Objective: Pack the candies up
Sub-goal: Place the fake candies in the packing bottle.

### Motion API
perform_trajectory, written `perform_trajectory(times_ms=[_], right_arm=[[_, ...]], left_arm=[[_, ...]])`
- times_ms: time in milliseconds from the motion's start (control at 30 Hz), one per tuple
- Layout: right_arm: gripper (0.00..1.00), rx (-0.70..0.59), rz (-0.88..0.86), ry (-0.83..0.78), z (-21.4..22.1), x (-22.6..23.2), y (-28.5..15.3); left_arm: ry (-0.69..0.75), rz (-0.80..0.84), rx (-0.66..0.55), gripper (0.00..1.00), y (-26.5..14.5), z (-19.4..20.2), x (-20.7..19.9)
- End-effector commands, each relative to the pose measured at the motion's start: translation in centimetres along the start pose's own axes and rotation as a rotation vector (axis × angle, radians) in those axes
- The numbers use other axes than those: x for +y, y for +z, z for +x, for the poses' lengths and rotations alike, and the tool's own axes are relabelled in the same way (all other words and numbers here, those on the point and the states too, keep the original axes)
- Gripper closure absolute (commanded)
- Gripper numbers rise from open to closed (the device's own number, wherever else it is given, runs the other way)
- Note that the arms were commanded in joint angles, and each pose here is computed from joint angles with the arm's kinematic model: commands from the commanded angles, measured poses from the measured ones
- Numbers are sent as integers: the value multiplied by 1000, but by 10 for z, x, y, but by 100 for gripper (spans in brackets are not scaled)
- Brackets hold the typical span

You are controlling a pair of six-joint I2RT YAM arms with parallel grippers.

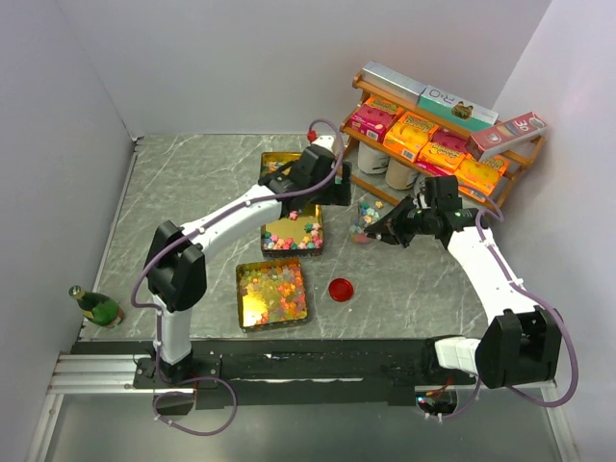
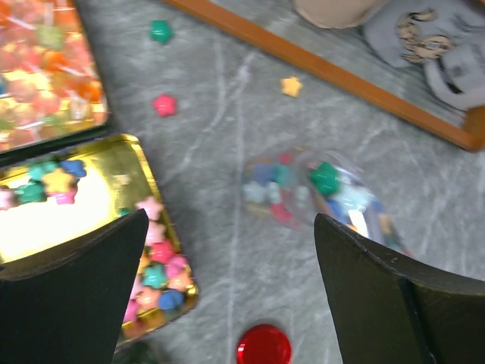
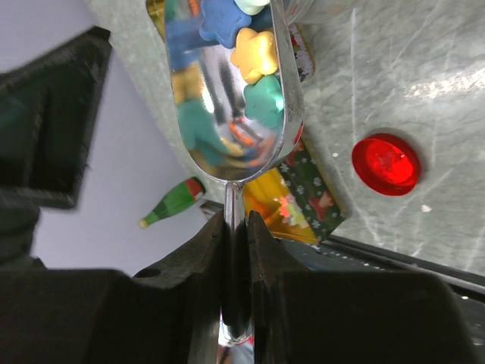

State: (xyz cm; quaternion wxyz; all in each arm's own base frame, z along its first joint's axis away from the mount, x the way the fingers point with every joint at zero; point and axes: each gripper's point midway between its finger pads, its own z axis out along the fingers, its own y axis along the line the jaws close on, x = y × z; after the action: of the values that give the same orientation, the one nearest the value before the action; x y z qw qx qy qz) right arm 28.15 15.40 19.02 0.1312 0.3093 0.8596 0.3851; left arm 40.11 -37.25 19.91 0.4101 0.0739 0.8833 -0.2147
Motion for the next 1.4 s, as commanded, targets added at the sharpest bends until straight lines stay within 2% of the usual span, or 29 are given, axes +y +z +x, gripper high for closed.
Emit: perform_trajectory(times_ms=[0,400,533,1133,1367], right_arm=[[100,16,3,62,3,0,-3],[100,29,-8,48,-1,10,-7],[100,31,-8,44,-2,11,-7],[100,14,-63,75,-10,29,-9],[100,6,-116,132,-14,41,-11]], left_arm=[[-43,63,-93,4,-15,-20,-24],[-12,138,-76,4,-13,0,-50],[-23,134,-96,3,-14,-8,-52],[51,119,-9,0,0,28,-45],[64,112,2,3,1,34,-43]])
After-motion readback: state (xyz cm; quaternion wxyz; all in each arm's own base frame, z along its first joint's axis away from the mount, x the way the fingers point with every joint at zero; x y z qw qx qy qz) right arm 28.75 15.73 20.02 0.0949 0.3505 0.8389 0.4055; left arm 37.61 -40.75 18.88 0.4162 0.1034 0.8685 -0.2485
